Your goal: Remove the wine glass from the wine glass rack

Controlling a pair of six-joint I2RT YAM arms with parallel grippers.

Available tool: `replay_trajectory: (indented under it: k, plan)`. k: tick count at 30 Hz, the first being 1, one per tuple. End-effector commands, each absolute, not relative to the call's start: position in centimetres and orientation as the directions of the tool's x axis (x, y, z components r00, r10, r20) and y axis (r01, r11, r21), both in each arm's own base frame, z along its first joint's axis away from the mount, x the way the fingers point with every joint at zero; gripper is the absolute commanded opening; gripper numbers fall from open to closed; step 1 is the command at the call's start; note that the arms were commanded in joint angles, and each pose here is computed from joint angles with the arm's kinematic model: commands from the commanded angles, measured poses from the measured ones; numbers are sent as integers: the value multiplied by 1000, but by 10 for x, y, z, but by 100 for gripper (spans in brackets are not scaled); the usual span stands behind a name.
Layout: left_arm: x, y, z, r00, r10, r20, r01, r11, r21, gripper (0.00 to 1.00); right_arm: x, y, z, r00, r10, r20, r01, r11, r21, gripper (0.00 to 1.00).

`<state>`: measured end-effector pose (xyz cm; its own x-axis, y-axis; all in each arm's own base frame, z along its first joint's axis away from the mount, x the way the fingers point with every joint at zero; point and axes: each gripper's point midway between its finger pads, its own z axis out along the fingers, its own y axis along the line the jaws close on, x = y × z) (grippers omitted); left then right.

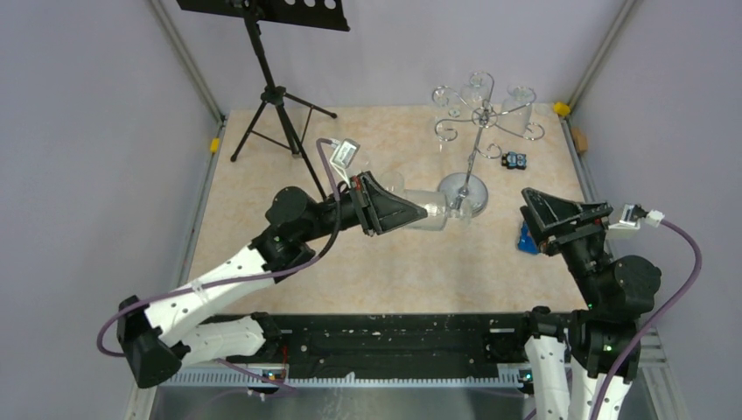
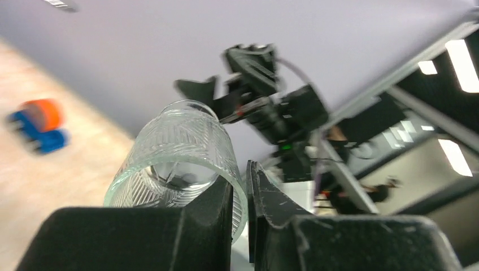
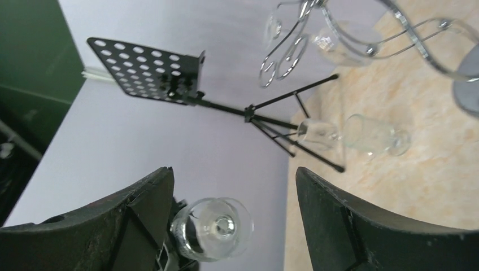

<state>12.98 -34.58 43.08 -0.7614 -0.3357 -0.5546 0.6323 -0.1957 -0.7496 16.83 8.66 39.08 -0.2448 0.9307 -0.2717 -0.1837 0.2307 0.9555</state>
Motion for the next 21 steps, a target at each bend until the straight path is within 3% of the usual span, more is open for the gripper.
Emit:
replay_trajectory:
  k: [1, 4, 7, 9, 13, 21]
  plan:
    - [162, -323, 365, -591, -219, -777, 717, 299, -629, 0, 163, 62, 388, -83, 912, -402, -131, 390, 912, 80]
    - [184, -292, 332, -549, -142, -824, 648, 551, -526, 0, 163, 53, 386, -38, 898, -437, -102, 432, 896, 80]
    - [214, -241, 293, -532, -109, -840, 448, 805, -389, 0, 164, 47, 384, -14, 887, -461, -78, 458, 885, 79]
    - [224, -211, 271, -552, -93, -829, 320, 894, -313, 0, 165, 45, 380, -9, 886, -463, -62, 462, 885, 79]
    - [246, -162, 234, -635, -126, -762, 136, 953, -271, 0, 170, 42, 372, -7, 886, -463, -38, 462, 886, 79]
    - [291, -147, 200, -706, -157, -690, 27, 968, -248, 0, 174, 42, 371, -15, 881, -473, -40, 472, 881, 78]
